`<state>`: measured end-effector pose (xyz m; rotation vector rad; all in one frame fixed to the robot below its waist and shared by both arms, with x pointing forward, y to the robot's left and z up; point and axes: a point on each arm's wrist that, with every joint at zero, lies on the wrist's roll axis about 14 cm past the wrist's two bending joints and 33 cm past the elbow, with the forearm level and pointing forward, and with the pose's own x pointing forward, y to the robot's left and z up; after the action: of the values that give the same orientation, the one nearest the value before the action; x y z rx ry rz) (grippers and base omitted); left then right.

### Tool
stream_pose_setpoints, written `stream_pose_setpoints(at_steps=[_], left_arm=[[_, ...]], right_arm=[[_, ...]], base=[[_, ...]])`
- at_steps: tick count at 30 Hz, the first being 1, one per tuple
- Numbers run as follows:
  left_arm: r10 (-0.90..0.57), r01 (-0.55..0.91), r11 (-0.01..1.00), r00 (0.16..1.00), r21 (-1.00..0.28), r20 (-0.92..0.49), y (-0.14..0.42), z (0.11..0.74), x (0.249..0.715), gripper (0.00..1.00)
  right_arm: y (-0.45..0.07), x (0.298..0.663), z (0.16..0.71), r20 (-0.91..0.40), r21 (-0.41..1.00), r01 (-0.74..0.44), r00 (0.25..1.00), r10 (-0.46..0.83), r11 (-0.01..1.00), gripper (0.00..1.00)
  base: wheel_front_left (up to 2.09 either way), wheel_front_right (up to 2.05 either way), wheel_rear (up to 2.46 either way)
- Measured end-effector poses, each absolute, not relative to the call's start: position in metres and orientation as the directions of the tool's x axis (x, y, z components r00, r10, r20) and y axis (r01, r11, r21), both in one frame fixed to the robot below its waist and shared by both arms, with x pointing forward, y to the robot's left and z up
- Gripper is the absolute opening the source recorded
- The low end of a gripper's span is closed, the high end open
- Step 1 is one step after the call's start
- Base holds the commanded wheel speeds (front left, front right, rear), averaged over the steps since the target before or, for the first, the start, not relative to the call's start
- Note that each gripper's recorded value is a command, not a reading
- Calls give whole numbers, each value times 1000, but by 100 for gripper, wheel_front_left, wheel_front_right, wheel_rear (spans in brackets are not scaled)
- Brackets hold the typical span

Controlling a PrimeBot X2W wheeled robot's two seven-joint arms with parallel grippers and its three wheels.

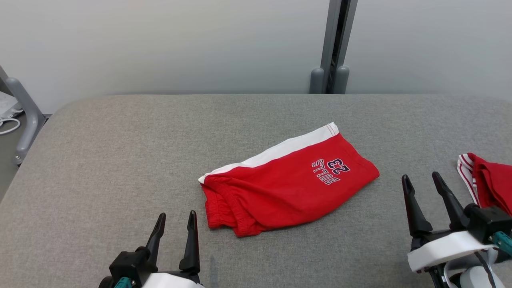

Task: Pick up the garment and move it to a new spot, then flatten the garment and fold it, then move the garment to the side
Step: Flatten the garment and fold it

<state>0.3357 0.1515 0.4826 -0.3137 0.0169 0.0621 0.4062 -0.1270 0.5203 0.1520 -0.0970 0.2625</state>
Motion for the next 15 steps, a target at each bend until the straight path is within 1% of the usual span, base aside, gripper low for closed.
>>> stream_pose_setpoints(at_steps=[1,5,8,13,15], left_arm=[[59,-64,949,998,-308,-26,152,483,335,100],[58,-64,949,998,-307,-30,151,481,333,100],[49,-59,951,998,-305,-40,148,478,331,100],[68,-83,953,996,-291,-62,154,471,328,100],[78,-95,953,994,-287,-70,157,469,326,100]], right_arm=[[-128,406,516,103,148,-258,964,244,955,100],[-128,403,483,-15,227,-223,973,232,948,100],[-126,407,463,-97,314,-185,969,226,931,100],[-110,423,438,-213,447,-138,943,255,884,100],[-103,429,429,-261,520,-100,927,270,848,100]], base=[[0,0,0],[0,0,0],[0,0,0],[0,0,0],[0,0,0]])
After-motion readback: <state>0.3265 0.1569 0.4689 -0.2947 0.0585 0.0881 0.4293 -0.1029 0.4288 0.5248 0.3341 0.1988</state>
